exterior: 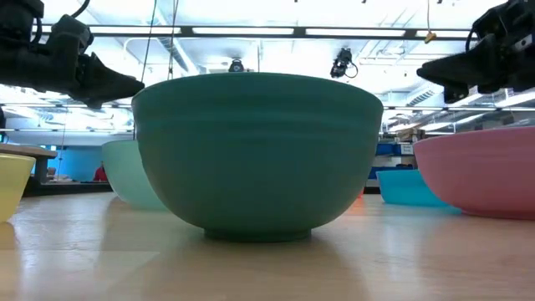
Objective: Nest bowls inside each other
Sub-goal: Stack the gray bowl on top of the green bowl
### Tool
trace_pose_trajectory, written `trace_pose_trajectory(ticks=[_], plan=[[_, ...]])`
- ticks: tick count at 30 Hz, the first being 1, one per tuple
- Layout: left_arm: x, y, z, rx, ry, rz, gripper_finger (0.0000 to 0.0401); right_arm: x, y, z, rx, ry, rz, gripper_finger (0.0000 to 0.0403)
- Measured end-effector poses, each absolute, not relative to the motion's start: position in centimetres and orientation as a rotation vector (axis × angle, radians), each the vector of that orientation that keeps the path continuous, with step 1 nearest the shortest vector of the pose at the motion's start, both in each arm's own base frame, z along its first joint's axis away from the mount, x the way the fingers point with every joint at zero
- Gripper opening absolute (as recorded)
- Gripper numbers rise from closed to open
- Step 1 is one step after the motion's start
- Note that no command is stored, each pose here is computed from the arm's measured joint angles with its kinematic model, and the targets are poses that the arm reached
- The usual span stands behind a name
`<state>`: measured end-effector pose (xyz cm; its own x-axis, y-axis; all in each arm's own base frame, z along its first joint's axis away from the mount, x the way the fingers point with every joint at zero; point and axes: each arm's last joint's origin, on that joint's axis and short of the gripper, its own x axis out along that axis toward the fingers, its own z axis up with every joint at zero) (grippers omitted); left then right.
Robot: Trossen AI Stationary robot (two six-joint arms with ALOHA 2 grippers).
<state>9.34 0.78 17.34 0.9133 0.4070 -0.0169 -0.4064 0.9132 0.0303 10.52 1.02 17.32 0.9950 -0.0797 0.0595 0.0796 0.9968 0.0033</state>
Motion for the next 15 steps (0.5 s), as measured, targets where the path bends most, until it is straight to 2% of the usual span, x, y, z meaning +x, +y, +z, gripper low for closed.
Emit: trace_pose_trajectory(ticks=[8, 11, 15], plan=[[9.3, 0.8, 17.8, 0.010, -0.022, 0.419, 0.0122, 10.4, 1.0, 18.5, 0.210, -0.183, -0.054, 0.0061], [9.3, 0.8, 18.7, -0.028, -0.118, 0.419, 0.0122, 10.2, 1.0, 19.2, 0.238, -0.258, -0.045, 0.0061], [9.1, 0.8, 19.8, -0.195, -0.268, 0.396, 0.0122, 10.0, 1.0, 20.0, 0.312, -0.347, -0.027, 0.0061]])
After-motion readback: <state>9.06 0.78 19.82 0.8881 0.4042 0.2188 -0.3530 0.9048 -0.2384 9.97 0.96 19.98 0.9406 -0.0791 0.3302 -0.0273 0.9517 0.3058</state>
